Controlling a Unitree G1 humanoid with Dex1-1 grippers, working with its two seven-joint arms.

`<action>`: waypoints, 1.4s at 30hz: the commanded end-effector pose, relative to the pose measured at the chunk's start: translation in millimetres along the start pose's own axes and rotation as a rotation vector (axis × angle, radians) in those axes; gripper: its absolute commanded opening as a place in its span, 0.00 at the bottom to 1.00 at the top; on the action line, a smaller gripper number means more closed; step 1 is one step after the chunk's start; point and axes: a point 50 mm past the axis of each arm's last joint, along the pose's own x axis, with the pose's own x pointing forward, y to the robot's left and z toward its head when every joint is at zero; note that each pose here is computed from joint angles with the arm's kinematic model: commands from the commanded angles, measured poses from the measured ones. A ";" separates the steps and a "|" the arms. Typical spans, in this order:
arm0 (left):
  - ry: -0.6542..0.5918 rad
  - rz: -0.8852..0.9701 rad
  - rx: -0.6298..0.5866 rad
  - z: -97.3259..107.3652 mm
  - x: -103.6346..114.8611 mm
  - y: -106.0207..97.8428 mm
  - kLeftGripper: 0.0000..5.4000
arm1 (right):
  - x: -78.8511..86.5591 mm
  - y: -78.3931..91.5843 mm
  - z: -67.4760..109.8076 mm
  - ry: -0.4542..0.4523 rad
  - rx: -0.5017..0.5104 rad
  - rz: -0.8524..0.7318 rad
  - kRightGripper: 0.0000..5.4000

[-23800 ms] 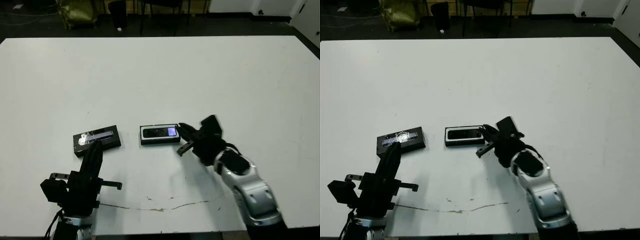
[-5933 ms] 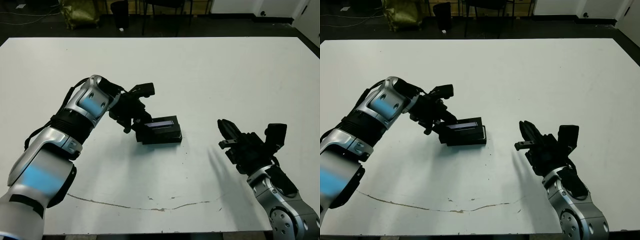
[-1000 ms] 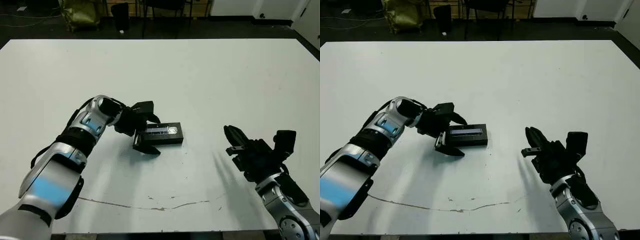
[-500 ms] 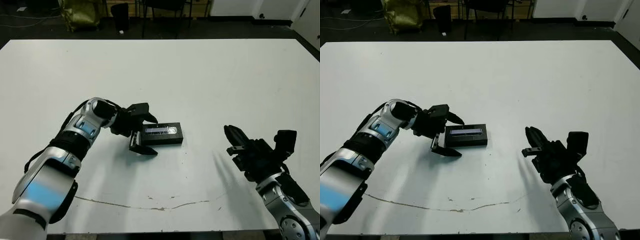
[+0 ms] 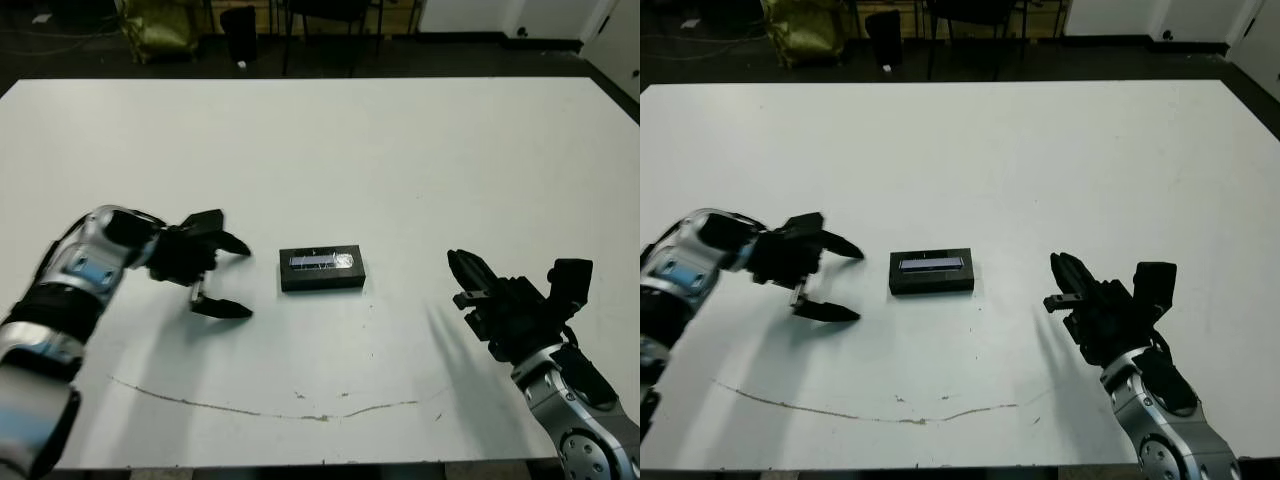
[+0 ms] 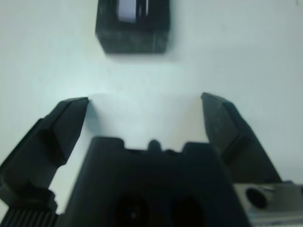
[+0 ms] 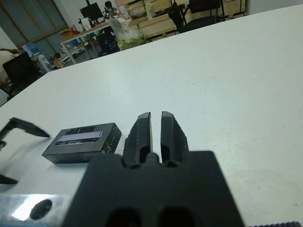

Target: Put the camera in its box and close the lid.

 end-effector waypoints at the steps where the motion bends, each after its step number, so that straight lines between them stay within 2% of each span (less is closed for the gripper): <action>1: 0.083 -0.027 -0.117 -35.4 -11.6 -22.0 1.00 | 0.0 -2.7 -4.4 0.043 0.007 -0.014 0.00; 3: 0.056 0.016 -0.142 -38.9 -22.9 -25.2 1.00 | 0.6 -2.5 -4.5 0.048 0.015 -0.013 0.00; 5: 0.046 0.121 -0.229 -38.5 -35.2 -26.0 1.00 | 1.2 -2.0 -4.7 0.050 0.019 -0.008 0.00; 8: -0.051 0.322 -0.274 -25.4 -44.0 -28.0 1.00 | 2.5 -3.0 -5.8 0.049 0.021 0.002 0.00; 11: -0.222 0.529 -0.324 -3.6 -39.7 -32.9 0.93 | 3.8 -2.1 -5.9 0.057 0.033 -0.004 0.00; 16: -0.391 0.780 -0.311 35.3 -23.4 -45.2 0.70 | 6.6 1.0 -6.4 0.046 0.031 0.004 0.00; 19: -0.451 0.958 -0.357 59.6 -8.1 -57.2 0.57 | 8.1 1.6 -7.2 0.047 0.031 0.006 0.00; 25: -0.548 1.043 -0.471 92.2 16.5 -71.8 0.30 | 9.9 6.3 -10.7 0.069 0.021 -0.023 0.00; 31: -0.513 1.033 -0.564 103.6 48.5 -78.9 0.02 | 12.6 7.8 -16.6 0.078 0.021 -0.042 0.00; 37: -0.411 1.008 -0.658 106.2 85.5 -72.9 0.00 | 14.7 9.3 -18.4 0.078 0.033 -0.051 0.00; 42: -0.364 0.992 -0.706 102.5 103.9 -63.4 0.00 | 14.3 10.2 -20.4 0.070 0.037 -0.047 0.00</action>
